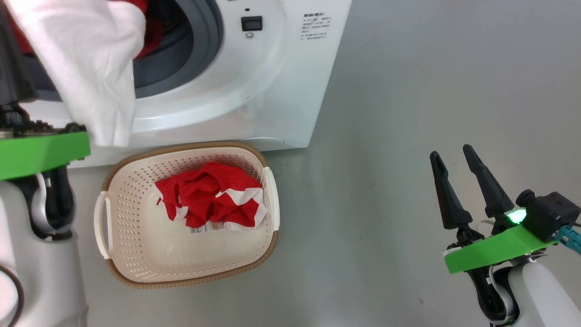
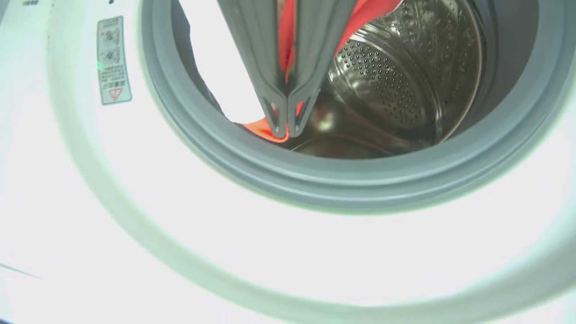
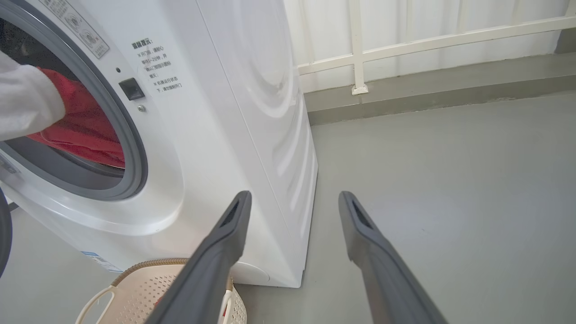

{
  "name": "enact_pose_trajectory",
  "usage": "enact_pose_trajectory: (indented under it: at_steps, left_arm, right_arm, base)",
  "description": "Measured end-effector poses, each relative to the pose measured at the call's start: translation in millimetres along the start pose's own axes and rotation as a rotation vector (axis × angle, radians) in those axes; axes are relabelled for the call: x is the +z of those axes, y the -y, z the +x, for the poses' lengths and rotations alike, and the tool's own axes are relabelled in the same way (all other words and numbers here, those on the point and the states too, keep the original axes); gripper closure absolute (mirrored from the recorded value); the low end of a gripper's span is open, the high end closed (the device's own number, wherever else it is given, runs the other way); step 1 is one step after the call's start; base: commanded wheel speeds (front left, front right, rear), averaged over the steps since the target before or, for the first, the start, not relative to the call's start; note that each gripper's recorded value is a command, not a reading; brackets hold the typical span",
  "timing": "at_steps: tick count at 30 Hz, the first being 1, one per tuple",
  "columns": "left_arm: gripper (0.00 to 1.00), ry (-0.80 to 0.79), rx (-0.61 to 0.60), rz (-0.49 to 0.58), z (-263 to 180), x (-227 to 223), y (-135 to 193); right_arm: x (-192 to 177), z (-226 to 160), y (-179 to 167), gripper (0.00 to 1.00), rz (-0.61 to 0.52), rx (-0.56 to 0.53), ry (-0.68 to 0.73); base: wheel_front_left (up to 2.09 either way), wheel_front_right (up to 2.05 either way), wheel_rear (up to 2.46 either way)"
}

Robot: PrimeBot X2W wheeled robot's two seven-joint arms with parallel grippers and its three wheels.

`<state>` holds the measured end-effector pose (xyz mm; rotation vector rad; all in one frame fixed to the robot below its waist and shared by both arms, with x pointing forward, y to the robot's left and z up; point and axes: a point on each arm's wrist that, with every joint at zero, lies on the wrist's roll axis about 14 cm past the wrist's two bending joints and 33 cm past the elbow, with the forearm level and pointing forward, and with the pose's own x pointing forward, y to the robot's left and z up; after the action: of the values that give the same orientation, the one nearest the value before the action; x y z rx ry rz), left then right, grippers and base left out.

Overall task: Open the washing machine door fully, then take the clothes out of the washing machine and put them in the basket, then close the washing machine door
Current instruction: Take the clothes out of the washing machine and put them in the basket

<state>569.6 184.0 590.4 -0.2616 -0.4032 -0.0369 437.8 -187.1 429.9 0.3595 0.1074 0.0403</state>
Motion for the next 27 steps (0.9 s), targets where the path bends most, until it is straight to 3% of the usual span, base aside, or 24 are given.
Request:
enact_pose_trajectory:
  at_steps: [13, 27]
  left_arm:
    - [1.00, 0.253, -0.121, -0.002, -1.6, 80.6, 41.5]
    - [1.00, -0.084, -0.039, -0.019, -46.7, -31.9, 16.1]
  right_arm:
    - [-5.9, -1.3, -1.7, 0.00, 0.002, 0.006, -0.016]
    - [-14.7, -0.6, 6.4, 0.00, 0.000, -0.015, -0.039]
  base:
    - [0.00, 0.00, 0.00]
    - [0.00, 0.00, 0.00]
